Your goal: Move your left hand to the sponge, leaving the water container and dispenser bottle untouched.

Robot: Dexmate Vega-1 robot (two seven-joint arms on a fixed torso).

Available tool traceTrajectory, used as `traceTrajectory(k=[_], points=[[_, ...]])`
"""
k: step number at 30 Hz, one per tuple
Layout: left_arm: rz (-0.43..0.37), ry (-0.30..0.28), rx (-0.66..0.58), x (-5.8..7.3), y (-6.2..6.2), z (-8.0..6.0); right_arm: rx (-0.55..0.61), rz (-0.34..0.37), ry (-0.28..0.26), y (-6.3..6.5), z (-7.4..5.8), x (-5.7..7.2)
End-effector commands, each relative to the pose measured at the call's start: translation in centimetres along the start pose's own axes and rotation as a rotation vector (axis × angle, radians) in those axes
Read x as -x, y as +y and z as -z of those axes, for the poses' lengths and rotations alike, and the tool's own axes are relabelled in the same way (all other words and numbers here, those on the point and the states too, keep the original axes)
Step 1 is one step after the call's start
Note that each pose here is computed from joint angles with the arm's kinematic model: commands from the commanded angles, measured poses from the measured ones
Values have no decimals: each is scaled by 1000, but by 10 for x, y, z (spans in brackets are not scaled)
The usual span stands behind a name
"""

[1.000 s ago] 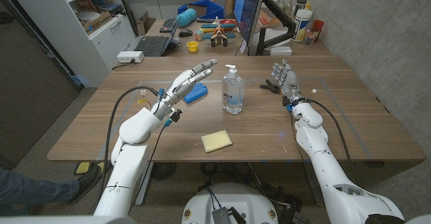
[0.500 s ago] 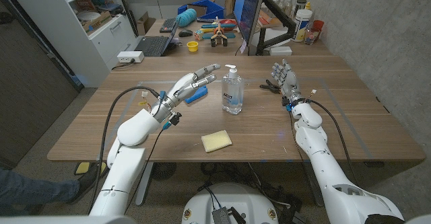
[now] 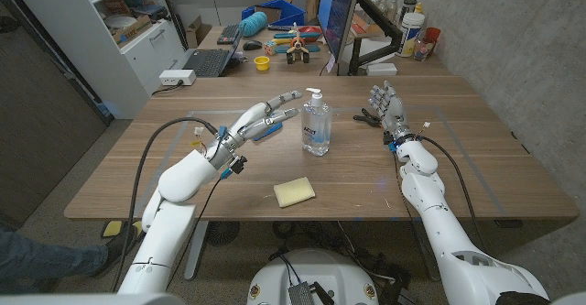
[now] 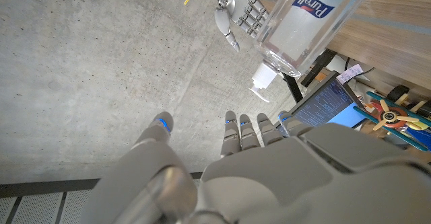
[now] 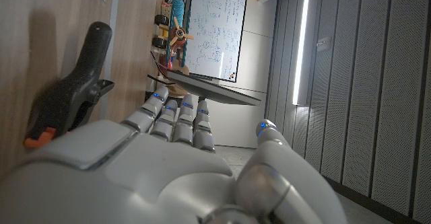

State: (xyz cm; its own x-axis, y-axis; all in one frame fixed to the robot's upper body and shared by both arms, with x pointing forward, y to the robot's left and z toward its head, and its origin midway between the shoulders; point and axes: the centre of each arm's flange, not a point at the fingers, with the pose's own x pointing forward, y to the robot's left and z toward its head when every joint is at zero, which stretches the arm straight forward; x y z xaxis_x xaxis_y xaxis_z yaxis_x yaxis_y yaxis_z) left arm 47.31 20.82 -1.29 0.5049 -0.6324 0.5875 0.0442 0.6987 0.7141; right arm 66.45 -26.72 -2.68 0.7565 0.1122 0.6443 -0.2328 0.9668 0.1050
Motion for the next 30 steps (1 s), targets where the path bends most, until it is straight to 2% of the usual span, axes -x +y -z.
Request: traceTrajectory(k=[1, 17, 30], points=[[11, 1, -88, 2, -4, -9, -3, -1, -2, -1, 0, 2], [49, 10, -160, 3, -8, -18, -4, 3, -2, -4, -1, 4], [96, 36, -224, 3, -17, -21, -2, 1, -13, -5, -5, -2]])
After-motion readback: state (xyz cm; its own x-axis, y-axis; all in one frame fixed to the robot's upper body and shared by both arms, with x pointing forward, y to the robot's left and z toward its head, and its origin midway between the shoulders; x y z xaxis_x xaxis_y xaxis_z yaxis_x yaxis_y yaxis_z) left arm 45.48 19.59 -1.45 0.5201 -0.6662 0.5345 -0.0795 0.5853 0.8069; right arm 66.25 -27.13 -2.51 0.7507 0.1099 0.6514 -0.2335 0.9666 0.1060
